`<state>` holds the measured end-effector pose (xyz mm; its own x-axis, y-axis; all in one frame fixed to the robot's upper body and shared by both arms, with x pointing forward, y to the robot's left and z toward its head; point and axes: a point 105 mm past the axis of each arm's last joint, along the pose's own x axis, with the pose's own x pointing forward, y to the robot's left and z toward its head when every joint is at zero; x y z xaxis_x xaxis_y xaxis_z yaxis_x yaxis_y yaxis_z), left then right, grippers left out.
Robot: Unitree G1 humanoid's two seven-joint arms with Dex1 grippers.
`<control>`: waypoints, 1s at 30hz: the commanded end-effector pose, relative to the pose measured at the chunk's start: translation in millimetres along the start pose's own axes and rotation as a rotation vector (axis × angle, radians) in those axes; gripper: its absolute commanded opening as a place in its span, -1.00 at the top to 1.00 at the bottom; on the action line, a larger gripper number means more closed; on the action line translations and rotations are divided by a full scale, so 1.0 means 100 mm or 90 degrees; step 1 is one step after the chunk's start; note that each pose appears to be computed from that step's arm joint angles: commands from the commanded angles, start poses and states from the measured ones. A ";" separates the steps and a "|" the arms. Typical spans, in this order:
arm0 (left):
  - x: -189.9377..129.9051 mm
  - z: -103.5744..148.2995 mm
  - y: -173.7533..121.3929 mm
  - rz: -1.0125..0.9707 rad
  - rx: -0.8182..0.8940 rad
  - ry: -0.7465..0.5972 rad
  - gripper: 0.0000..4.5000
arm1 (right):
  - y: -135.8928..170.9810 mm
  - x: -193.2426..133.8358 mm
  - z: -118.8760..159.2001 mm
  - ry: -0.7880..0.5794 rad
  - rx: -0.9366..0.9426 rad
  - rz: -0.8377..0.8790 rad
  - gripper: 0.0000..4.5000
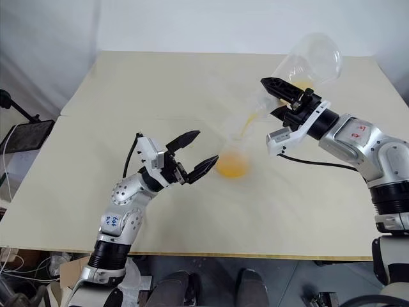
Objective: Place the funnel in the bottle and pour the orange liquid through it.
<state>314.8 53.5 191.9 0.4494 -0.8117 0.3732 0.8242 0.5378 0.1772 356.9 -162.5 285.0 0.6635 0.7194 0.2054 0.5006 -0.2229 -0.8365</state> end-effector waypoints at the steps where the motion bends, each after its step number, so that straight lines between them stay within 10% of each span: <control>1: 0.06 0.11 -0.01 -0.007 0.025 -0.027 -1.00 | -0.13 -0.03 -0.06 0.005 -0.013 -0.027 -0.25; 30: 0.07 0.11 -0.01 -0.004 0.024 -0.029 -1.00 | -0.11 -0.03 -0.04 -0.003 -0.028 -0.030 -0.25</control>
<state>314.8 53.0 192.5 0.4515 -0.8088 0.3768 0.8197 0.5429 0.1829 357.8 -164.0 281.7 0.6591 0.7238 0.2045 0.5103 -0.2307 -0.8285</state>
